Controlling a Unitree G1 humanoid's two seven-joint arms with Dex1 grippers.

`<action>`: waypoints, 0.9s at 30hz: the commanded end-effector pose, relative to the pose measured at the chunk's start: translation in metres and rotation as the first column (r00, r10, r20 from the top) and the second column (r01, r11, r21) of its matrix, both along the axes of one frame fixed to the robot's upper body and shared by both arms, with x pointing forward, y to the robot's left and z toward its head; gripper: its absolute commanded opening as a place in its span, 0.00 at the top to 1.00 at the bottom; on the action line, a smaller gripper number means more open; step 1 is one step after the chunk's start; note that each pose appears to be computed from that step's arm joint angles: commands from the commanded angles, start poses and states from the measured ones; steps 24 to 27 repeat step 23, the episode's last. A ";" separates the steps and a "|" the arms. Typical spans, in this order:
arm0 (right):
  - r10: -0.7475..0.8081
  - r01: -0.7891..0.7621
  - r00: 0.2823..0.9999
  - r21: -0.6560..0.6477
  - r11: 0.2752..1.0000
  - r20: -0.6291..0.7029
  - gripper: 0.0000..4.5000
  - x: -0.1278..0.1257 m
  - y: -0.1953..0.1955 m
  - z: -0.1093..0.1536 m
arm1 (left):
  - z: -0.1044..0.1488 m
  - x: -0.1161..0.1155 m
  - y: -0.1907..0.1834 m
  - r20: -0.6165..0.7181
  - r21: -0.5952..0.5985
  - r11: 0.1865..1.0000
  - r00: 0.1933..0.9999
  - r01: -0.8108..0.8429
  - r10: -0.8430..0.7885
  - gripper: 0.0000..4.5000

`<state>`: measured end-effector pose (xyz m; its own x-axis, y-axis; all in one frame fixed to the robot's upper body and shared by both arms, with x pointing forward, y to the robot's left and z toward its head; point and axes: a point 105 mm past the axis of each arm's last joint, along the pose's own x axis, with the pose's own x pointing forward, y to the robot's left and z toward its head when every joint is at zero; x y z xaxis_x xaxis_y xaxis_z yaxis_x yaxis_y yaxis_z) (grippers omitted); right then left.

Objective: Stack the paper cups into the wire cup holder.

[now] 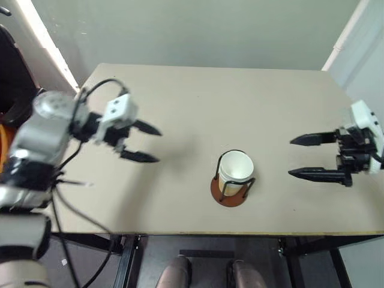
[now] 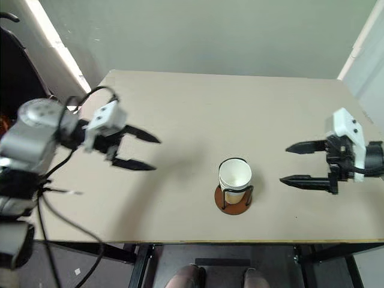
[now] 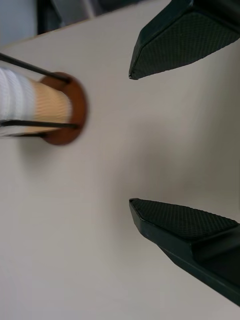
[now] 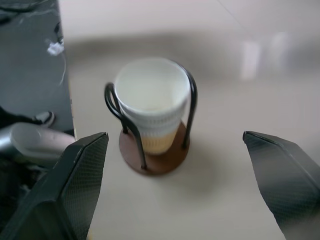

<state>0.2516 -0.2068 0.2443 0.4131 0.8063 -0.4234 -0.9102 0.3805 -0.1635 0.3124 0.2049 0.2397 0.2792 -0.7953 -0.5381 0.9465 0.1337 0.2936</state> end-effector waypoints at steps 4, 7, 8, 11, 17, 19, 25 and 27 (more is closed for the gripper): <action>-0.117 0.116 0.989 0.017 0.993 0.092 0.00 0.013 -0.025 0.027 | 0.015 -0.029 0.051 0.054 -0.066 0.956 0.956 -0.286 0.290 0.10; -0.088 0.088 0.990 0.000 0.996 0.110 0.00 0.017 -0.024 0.033 | 0.011 -0.034 0.064 0.046 -0.063 0.932 0.932 -0.356 0.359 0.10; -0.084 0.084 0.990 -0.002 0.996 0.112 0.00 0.018 -0.024 0.034 | 0.011 -0.036 0.065 0.042 -0.065 0.931 0.931 -0.360 0.363 0.10; -0.093 0.095 0.989 -0.011 0.995 0.111 0.00 0.022 -0.029 0.033 | 0.010 -0.041 0.066 0.038 -0.074 0.924 0.925 -0.375 0.378 0.10; -0.070 0.072 0.992 -0.015 0.997 0.109 0.00 0.028 -0.025 0.029 | 0.007 -0.044 0.065 0.037 -0.077 0.914 0.915 -0.399 0.403 0.10; -0.067 0.068 0.992 -0.013 0.998 0.110 0.00 0.032 -0.024 0.029 | 0.007 -0.046 0.066 0.037 -0.080 0.909 0.910 -0.410 0.414 0.10; -0.063 0.064 0.992 -0.010 0.998 0.107 0.00 0.035 -0.022 0.027 | 0.006 -0.049 0.068 0.032 -0.078 0.902 0.903 -0.425 0.429 0.10; -0.063 0.064 0.992 -0.010 0.998 0.107 0.00 0.035 -0.022 0.027 | 0.006 -0.049 0.068 0.032 -0.078 0.902 0.903 -0.425 0.429 0.10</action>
